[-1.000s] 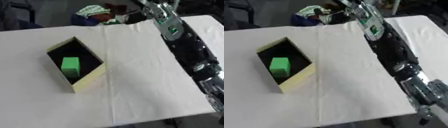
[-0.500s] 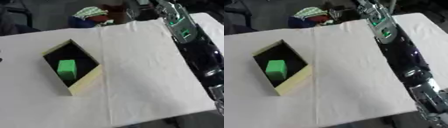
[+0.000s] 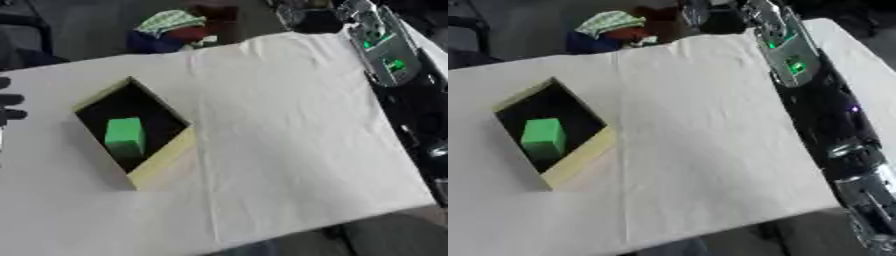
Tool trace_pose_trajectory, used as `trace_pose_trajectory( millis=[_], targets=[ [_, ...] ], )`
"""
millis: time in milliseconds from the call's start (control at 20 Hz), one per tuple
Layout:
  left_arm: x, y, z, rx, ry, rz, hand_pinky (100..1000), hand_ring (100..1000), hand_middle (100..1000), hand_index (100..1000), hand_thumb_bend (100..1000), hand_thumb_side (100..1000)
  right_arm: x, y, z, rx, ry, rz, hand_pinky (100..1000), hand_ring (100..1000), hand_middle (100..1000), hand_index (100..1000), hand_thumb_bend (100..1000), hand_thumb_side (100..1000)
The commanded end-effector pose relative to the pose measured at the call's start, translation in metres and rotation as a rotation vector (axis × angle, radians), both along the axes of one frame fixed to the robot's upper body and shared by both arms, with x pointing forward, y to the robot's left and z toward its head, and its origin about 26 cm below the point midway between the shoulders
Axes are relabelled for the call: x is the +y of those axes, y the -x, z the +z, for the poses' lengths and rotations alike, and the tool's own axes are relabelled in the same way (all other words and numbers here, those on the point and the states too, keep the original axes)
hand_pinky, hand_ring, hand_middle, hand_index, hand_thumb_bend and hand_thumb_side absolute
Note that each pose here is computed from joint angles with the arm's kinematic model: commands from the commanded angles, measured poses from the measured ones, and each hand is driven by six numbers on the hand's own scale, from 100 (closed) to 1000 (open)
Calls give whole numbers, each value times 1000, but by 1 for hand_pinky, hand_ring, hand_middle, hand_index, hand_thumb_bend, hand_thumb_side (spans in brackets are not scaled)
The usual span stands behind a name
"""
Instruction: Pick up objects on the table and place them in the box.
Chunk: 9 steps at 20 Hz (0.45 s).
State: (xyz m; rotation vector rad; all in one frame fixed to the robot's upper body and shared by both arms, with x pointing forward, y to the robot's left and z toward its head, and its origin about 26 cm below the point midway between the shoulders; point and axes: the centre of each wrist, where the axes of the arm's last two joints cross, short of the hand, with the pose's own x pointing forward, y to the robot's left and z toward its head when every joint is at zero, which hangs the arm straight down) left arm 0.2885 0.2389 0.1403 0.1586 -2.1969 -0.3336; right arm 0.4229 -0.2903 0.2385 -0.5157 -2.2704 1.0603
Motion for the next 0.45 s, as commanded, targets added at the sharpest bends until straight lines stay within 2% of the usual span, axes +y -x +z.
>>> trace_pose_trajectory(
  millis=[50, 450],
  targets=[
    [0, 0, 3, -11, -1, -2, 652, 698, 732, 812, 197, 610, -5, 3, 12, -33, -21, -11, 651, 848, 691, 864, 100, 195],
    [1, 1, 2, -8, 0, 7, 651, 697, 732, 812, 186, 616, -12, 4, 8, -25, -50, -41, 649, 848, 681, 859, 100, 200]
  ],
)
